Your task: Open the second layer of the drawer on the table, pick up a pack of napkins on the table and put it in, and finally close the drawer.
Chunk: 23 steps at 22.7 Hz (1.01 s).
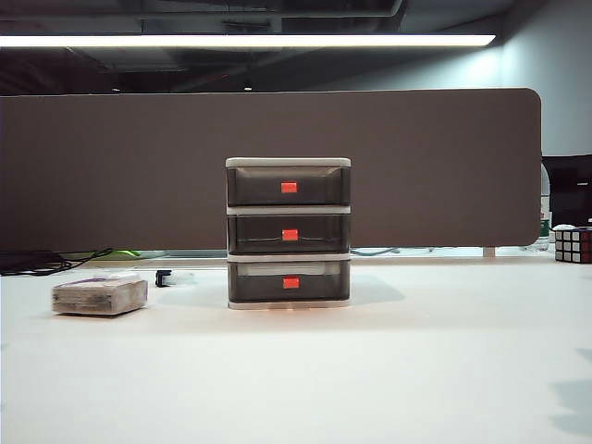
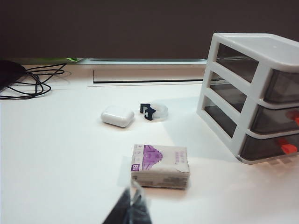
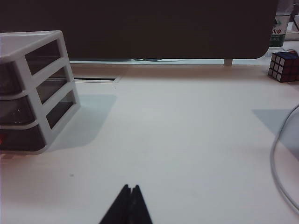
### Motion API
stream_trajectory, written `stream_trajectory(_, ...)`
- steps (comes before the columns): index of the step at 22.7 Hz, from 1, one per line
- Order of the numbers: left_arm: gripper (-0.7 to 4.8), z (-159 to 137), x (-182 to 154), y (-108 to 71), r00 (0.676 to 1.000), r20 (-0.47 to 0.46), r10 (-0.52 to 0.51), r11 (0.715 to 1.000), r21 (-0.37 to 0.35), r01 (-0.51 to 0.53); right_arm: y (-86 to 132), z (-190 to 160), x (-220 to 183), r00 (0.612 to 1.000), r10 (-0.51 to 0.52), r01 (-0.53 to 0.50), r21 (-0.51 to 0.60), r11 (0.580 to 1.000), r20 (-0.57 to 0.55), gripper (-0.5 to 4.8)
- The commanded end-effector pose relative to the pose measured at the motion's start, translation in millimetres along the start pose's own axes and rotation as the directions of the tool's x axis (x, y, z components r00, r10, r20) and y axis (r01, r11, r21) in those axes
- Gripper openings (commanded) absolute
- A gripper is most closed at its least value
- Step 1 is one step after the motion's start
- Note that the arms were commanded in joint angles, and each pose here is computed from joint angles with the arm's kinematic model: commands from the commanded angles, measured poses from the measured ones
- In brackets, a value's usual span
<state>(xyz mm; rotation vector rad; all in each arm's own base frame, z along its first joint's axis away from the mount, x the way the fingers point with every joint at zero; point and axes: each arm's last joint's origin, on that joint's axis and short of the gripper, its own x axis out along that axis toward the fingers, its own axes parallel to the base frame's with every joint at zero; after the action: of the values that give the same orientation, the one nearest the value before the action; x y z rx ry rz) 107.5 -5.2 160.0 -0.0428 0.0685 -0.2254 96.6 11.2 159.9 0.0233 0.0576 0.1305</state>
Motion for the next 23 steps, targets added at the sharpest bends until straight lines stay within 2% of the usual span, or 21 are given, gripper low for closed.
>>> stream_trajectory(1, -0.05, 3.2, -0.2, -0.5, 1.0, 0.017, -0.007, 1.0, 0.005, 0.007, -0.2, -0.8, 0.3, 1.0, -0.003, 0.003, -0.004, 1.0, 0.009, -0.04)
stream_trajectory(9, -0.05, 3.2, -0.2, -0.5, 1.0, 0.017, -0.008, 1.0, 0.001, 0.008, -0.2, -0.8, 0.3, 1.0, -0.002, 0.002, -0.004, 1.0, 0.009, -0.04)
stream_trajectory(12, -0.05, 3.1, -0.5, -4.2, 0.991, 0.012, -0.134, 0.985, -0.11, 0.134, 1.8, -0.9, 0.3, 0.998, 0.06, -0.06, 0.036, 0.998, 0.007, -0.04)
stream_trajectory(13, -0.05, 3.1, -1.4, -8.6, 0.959, 0.006, -0.283, 0.938, -0.208, 0.278, 5.6, -0.9, -0.2, 0.982, 0.189, -0.188, 0.113, 0.976, 0.004, -0.04)
stream_trajectory(14, -0.06, 2.8, -2.7, -12.4, 0.912, 0.0, -0.41, 0.879, -0.268, 0.395, 10.2, -1.0, -1.5, 0.938, 0.347, -0.342, 0.179, 0.922, 0.0, -0.04)
stream_trajectory(15, -0.06, 2.7, -3.3, -14.6, 0.885, -0.003, -0.466, 0.849, -0.283, 0.446, 11.8, -1.1, -2.1, 0.915, 0.403, -0.396, 0.185, 0.9, -0.002, -0.04)
stream_trajectory(16, -0.05, 2.6, -3.7, -16.2, 0.869, -0.005, -0.496, 0.832, -0.289, 0.473, 13.3, -1.2, -2.8, 0.891, 0.455, -0.446, 0.185, 0.876, -0.004, -0.04)
stream_trajectory(18, -0.04, 2.5, -3.8, -19.9, 0.844, -0.007, -0.537, 0.804, -0.309, 0.509, 14.1, -1.1, -3.2, 0.876, 0.482, -0.473, 0.184, 0.862, -0.004, -0.04)
stream_trajectory(20, 0.11, 3.3, -3.2, -23.5, 0.846, 0.0, -0.533, 0.786, -0.369, 0.495, 14.1, 0.1, -3.2, 0.876, 0.482, -0.474, 0.184, 0.861, 0.007, -0.04)
stream_trajectory(21, 0.46, 6.9, -2.1, -26.6, 0.871, 0.035, -0.49, 0.753, -0.486, 0.444, 14.1, 2.1, -3.3, 0.876, 0.481, -0.475, 0.208, 0.855, 0.026, -0.04)
stream_trajectory(23, 0.53, 13.7, -1.3, -32.4, 0.905, 0.11, -0.412, 0.72, -0.57, 0.397, 14.3, 6.3, -3.6, 0.873, 0.483, -0.483, 0.251, 0.839, 0.064, -0.05)
